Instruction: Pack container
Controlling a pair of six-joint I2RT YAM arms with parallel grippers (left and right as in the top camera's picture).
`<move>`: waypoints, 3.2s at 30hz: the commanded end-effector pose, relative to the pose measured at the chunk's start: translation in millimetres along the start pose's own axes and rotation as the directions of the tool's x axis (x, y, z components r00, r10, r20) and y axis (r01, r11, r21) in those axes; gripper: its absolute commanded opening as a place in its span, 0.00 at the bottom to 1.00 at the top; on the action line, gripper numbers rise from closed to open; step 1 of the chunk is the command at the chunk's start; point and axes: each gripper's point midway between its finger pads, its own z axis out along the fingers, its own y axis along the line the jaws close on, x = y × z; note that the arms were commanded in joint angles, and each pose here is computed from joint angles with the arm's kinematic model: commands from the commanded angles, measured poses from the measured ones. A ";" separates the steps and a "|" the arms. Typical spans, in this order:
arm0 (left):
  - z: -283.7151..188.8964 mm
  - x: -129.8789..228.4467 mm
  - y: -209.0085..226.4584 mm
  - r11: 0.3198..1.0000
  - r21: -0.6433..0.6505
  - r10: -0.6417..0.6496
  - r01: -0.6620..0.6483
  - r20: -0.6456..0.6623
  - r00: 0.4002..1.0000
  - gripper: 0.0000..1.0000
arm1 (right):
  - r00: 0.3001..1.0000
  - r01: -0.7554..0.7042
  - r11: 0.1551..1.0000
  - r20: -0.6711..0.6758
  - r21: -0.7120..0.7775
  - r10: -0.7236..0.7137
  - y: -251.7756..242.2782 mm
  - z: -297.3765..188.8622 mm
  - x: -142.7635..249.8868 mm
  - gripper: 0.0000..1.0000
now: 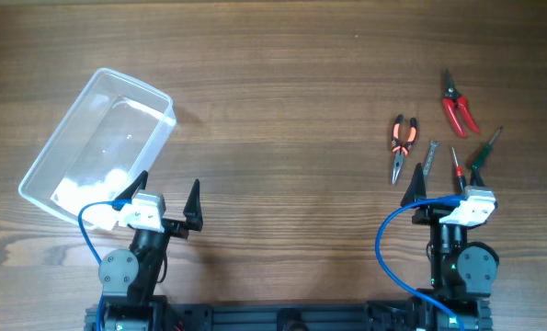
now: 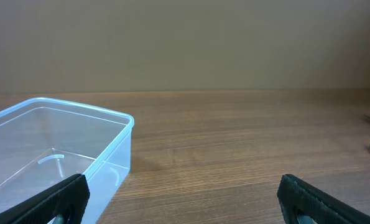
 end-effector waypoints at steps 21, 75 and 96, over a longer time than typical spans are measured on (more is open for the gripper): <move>-7.8 -33.1 5.4 0.950 -0.055 -0.309 0.309 0.006 0.951 1.00 | 0.892 -0.452 0.870 -0.082 -0.199 0.444 37.8 -3.8 -11.8 1.00; -63.8 63.5 239.1 0.128 -0.992 -0.990 -0.010 -0.128 0.061 1.00 | 0.432 -0.094 0.992 -0.901 -0.078 -0.030 35.1 72.8 11.6 1.00; -27.0 110.2 211.8 0.314 -0.949 -0.947 0.012 -0.312 0.083 0.72 | 0.430 -0.094 0.993 -0.902 -0.078 -0.030 35.0 72.3 11.9 1.00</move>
